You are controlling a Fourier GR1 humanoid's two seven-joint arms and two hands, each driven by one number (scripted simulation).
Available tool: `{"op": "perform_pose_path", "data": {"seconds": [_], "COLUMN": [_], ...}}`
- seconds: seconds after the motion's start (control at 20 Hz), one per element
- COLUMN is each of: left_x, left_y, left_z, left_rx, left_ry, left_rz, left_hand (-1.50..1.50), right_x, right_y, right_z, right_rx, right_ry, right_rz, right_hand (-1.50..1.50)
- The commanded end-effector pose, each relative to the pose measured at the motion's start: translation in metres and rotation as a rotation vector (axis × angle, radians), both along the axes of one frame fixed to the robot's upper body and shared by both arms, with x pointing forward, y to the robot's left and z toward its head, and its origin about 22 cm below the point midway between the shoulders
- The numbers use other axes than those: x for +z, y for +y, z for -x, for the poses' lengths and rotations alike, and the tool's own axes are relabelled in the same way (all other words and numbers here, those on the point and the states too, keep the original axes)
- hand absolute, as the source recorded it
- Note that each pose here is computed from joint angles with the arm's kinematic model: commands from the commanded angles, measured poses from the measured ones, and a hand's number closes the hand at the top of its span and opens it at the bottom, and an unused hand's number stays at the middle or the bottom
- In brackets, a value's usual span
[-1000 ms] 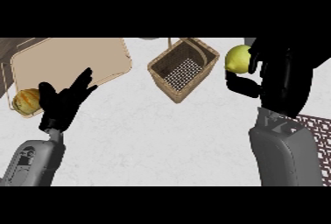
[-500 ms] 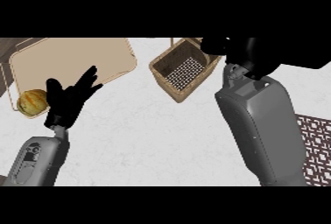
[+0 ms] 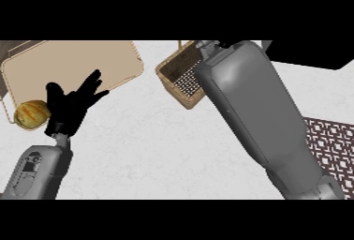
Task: Pick the lemon from the placemat and place it in the basket
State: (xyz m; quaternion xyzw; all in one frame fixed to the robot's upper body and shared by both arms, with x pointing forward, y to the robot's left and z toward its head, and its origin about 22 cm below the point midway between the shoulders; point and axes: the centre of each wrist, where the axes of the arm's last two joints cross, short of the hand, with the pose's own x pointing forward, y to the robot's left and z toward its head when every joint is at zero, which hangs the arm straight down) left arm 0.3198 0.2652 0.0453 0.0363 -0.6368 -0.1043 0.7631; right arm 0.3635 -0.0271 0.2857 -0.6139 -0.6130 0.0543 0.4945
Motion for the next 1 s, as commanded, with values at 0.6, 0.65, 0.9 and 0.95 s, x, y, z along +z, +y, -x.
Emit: {"op": "perform_pose_path", "data": {"seconds": [0.6,0.65,0.9,0.95], "left_x": [0.010,0.010,-0.011,-0.002], "left_y": [0.011,0.005,0.021,0.021], "left_z": [-0.007,-0.006,0.010,0.005], "left_rx": [0.051,0.041,0.096,0.092], "left_ry": [-0.033,-0.034,0.003,-0.013], "left_rz": [0.014,0.010,0.017,-0.002], "left_hand": [0.00,0.00,0.00,0.00], "right_x": [0.023,0.007,0.047,0.048], "right_y": [0.028,0.027,0.013,0.007], "right_z": [-0.023,-0.025,-0.012,-0.013], "right_rx": [-0.089,-0.095,-0.115,-0.125], "right_ry": [-0.081,-0.093,-0.280,-0.296], "right_rz": [-0.263,-0.266,-0.428,-0.466], "right_hand": [-1.50,-1.50,-1.50,-1.50]}}
